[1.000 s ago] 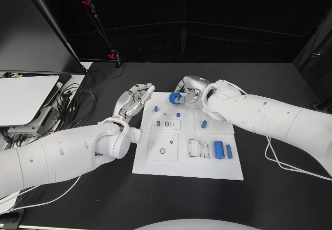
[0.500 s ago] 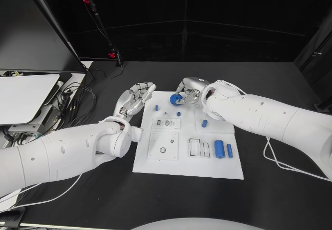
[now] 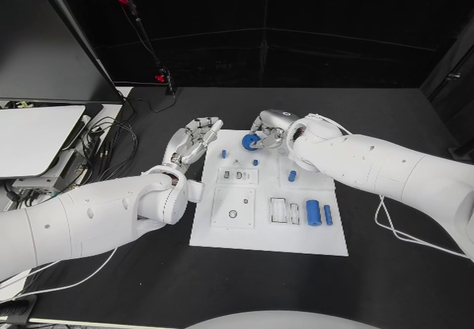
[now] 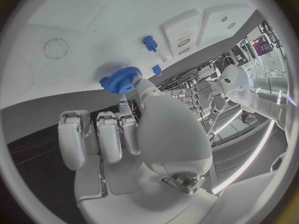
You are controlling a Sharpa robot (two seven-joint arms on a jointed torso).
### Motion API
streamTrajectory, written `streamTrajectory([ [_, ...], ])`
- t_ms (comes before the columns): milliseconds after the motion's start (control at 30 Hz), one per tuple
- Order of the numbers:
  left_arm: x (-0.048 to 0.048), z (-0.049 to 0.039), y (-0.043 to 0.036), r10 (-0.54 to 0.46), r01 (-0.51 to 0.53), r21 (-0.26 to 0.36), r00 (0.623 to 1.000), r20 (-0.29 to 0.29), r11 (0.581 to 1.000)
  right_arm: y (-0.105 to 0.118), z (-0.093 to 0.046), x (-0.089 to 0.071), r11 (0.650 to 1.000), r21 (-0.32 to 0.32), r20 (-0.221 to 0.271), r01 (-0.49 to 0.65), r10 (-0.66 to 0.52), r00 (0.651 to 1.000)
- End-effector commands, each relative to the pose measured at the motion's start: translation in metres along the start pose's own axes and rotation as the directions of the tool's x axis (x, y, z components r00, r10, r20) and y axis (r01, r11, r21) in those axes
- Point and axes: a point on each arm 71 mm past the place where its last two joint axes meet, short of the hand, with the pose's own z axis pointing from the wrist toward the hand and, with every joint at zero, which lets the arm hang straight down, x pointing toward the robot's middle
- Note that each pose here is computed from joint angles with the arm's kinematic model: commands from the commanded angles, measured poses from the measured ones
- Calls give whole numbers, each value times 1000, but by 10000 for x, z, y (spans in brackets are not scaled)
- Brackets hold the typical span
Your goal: Assemble the parts on the task board
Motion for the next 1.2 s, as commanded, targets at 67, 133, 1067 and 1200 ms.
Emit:
streamTrajectory([
  [67,15,-16,-194,-1,3,257,1000,-9,966,19,-3,70,1000,-9,-44,12,-13,999],
  [133,14,-15,-193,0,2,257,1000,-8,966,25,-5,77,1000,-9,-49,11,-12,999],
  [1067,3,-10,-188,1,1,255,1000,-7,967,-29,-16,138,997,71,-106,15,-8,994],
  [1200,2,-10,-187,1,1,254,1000,-7,967,-33,-17,147,997,74,-118,16,-8,993],
])
